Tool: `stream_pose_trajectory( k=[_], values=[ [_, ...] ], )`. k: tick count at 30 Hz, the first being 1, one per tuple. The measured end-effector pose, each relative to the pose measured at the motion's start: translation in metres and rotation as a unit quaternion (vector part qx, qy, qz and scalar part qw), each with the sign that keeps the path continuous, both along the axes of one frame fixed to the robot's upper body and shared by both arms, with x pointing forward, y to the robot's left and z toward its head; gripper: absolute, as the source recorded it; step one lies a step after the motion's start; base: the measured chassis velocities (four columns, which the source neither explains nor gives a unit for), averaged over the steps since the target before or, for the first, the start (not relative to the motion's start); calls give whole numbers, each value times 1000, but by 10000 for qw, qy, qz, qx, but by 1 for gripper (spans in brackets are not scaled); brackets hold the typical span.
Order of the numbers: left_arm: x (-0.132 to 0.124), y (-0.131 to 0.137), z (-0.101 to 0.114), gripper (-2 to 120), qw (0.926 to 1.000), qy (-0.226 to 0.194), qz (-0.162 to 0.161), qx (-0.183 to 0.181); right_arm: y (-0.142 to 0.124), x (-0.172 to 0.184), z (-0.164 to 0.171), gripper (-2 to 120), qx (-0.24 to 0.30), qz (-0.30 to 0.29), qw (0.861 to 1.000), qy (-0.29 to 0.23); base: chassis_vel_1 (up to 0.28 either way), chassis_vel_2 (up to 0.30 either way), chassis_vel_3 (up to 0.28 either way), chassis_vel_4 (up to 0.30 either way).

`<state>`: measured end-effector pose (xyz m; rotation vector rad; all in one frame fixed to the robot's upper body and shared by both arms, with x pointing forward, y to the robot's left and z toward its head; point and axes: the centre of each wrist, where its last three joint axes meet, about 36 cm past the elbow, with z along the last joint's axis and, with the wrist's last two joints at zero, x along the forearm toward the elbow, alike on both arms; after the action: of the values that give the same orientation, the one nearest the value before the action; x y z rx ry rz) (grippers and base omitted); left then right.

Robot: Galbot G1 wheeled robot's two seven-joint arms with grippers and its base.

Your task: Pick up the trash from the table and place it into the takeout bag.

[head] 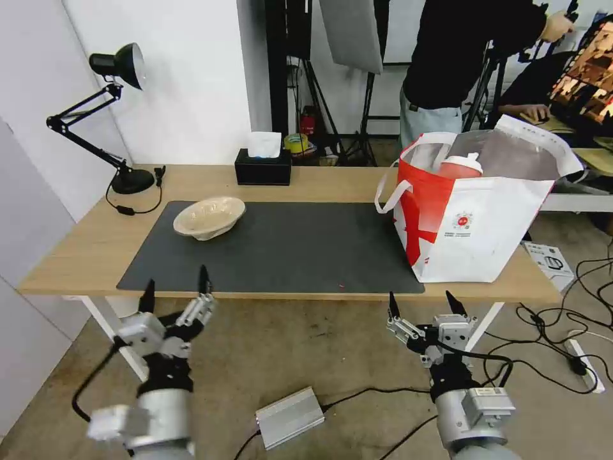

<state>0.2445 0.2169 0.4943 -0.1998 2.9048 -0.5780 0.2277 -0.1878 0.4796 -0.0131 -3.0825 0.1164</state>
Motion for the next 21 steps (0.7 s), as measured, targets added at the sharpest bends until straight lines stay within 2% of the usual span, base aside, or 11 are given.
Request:
stream_pose_trajectory(
  k=[3,7,8,11,12,13,15,16,18,19,21],
  values=[
    [7,7,6,100,9997,-15,-54,-224,0,0,0,100,0,0,10000,0,0,0,0,0],
    [30,21,16,100,9975,13,-171,-681,0,0,0,100,2,0,10000,2,0,0,0,0],
    [30,21,16,100,9975,13,-171,-681,0,0,0,100,2,0,10000,2,0,0,0,0],
    [46,26,25,100,9933,105,-269,-1121,0,0,0,100,2,-1,10000,2,0,0,0,0],
    [46,26,25,100,9933,105,-269,-1121,0,0,0,100,2,-1,10000,2,0,0,0,0],
    [51,28,28,100,9914,147,-285,-1272,0,0,0,100,2,-1,10000,2,0,0,0,0],
    [65,32,39,100,9821,336,-365,-1816,0,0,0,100,3,-1,10000,3,0,0,0,0],
    [65,32,39,100,9821,336,-365,-1816,0,0,0,100,3,-1,10000,3,0,0,0,0],
    [78,36,51,100,9729,472,-439,-2220,0,0,0,100,2,-1,10000,3,0,0,0,0],
    [78,36,51,100,9729,472,-439,-2220,0,0,0,100,2,-1,10000,3,0,0,0,0],
    [90,39,62,100,9642,594,-526,-2531,0,0,0,100,2,-1,10000,3,0,0,0,0]
  ],
)
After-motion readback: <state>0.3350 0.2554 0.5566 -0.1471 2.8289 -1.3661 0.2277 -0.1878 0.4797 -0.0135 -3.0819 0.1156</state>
